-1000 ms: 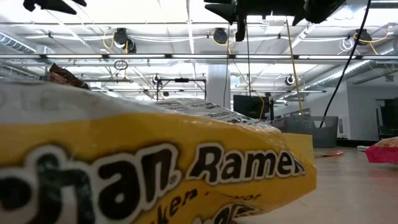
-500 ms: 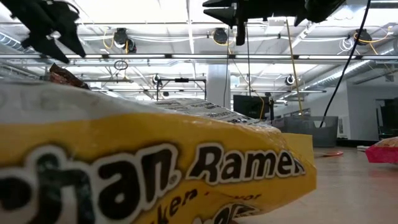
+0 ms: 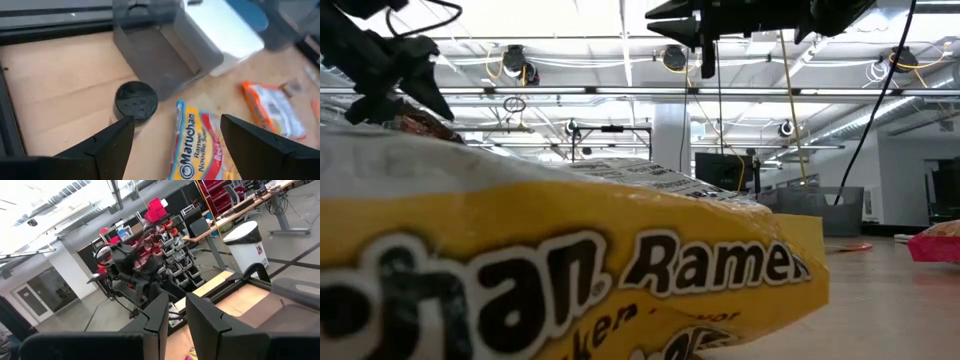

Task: Pick & Place Food Item
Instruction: Put the black spice bottle into the right black bin

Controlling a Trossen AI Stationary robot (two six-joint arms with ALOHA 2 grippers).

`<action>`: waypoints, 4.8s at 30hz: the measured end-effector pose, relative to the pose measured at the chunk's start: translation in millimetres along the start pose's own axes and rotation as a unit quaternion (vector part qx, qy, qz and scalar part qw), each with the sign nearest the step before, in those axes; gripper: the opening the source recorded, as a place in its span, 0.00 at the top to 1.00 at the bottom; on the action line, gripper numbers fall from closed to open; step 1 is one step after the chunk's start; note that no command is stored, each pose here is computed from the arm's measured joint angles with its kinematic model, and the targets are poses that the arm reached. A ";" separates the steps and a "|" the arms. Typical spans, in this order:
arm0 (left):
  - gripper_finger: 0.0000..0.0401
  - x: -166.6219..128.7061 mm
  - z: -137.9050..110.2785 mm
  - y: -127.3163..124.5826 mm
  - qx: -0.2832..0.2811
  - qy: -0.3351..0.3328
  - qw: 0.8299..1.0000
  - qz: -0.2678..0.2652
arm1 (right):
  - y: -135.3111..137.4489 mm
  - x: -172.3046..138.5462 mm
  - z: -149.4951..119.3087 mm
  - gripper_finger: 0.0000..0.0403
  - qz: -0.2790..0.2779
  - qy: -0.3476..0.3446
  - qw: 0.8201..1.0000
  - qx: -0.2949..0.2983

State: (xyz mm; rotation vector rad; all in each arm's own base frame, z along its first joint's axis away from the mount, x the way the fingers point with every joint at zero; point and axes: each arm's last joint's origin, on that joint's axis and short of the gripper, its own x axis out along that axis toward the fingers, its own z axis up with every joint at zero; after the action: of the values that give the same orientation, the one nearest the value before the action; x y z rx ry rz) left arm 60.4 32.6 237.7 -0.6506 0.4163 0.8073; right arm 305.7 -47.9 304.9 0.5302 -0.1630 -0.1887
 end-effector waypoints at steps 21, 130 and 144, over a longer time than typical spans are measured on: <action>0.31 38.3 -30.2 -13.9 0.022 -0.024 0.996 0.081 | -4.7 0.3 2.5 0.85 -0.011 -0.004 0.999 -0.031; 0.54 84.9 -80.3 -33.7 -0.002 0.285 0.955 0.084 | -7.6 -0.1 -5.8 0.85 -0.028 0.037 0.999 -0.017; 0.11 80.4 -67.3 -44.8 0.004 0.262 0.962 0.072 | -7.6 -0.1 -5.8 0.85 -0.028 0.037 0.999 -0.017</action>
State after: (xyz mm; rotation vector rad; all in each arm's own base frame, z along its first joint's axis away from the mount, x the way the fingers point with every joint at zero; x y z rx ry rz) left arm 138.8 6.5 159.2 -0.8340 0.9573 0.7649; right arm 305.7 -51.5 296.0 0.5080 -0.0731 -0.2252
